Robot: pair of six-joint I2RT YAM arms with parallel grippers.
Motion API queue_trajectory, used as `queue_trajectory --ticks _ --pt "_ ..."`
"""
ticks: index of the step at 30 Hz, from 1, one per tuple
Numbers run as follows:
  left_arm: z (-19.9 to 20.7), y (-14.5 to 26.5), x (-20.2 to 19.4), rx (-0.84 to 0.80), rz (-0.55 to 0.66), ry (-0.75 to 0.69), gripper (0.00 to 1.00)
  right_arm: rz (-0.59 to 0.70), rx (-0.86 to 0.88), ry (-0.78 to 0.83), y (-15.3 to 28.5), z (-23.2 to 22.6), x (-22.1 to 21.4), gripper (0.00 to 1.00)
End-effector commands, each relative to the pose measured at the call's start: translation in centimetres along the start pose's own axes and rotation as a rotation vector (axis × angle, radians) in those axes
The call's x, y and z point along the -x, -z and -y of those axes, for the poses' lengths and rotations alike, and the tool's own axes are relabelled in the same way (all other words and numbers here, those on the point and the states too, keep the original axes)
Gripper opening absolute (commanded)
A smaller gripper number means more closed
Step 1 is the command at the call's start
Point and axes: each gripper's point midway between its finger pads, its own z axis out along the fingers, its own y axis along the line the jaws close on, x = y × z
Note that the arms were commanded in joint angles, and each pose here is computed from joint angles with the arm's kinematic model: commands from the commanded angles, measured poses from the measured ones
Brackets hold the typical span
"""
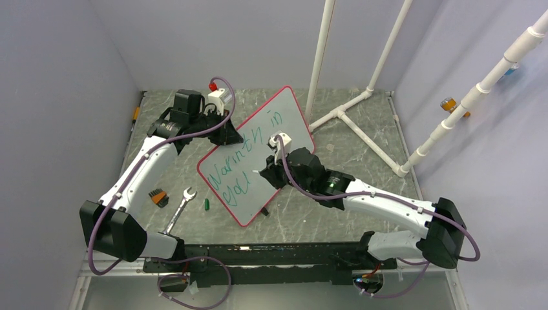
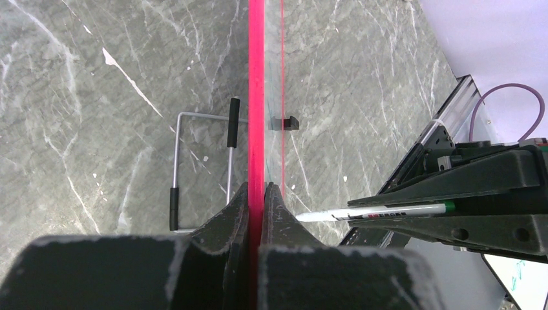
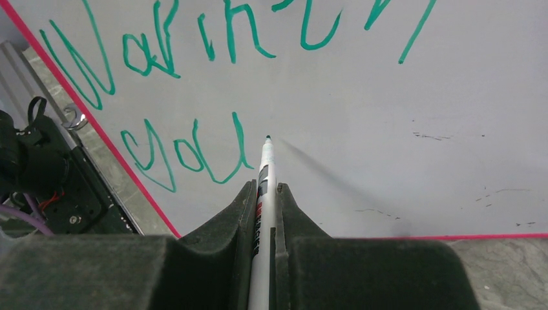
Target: Write a sentence on the whiteboard
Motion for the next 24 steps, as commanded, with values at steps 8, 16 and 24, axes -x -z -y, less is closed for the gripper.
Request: queue_trajectory --ticks 8,16,24 --pt "-2.6 -0.5 -0.7 0.116 -0.02 -0.118 0.0 0.102 0.038 -0.003 -0.8 -0.4 3.9 0.0" --pt "-2.6 -0.5 -0.7 0.115 -0.02 -0.117 0.0 0.101 0.044 -0.009 -1.1 -0.4 3.9 0.0" --pt "-2.7 -0.6 -0.8 0.116 -0.025 -0.116 0.0 0.06 0.033 -0.013 -1.5 0.1 2.0 0.0"
